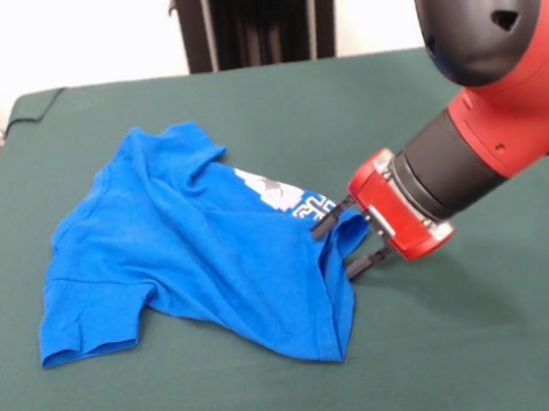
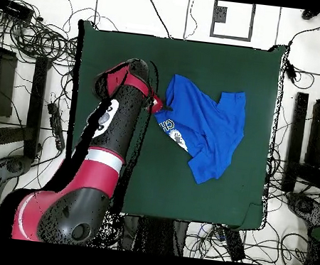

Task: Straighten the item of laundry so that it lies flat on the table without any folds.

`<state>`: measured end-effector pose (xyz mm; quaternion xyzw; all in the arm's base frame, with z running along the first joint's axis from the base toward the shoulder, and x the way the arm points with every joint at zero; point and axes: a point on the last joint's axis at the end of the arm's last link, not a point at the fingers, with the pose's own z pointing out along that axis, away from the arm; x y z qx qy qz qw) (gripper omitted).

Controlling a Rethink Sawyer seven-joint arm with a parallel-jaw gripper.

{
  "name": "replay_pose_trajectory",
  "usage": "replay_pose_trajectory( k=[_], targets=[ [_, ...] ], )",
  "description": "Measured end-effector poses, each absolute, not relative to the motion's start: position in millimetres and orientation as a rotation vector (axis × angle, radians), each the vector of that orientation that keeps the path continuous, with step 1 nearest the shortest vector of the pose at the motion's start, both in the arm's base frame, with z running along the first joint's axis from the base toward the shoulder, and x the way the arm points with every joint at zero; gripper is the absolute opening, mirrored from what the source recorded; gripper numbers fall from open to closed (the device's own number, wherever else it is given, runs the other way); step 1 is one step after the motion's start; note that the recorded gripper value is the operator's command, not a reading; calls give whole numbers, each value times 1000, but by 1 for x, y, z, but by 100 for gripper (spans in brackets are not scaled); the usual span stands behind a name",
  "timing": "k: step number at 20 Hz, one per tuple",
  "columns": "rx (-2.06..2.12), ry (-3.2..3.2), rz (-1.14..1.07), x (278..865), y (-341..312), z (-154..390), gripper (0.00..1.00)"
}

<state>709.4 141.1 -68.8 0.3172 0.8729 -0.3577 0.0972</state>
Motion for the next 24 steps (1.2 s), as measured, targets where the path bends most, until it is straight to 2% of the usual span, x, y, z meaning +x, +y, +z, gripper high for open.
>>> replay_pose_trajectory(
  k=[24],
  targets=[
    [1002,2574,-1162,704,125,-60,100]
  ],
)
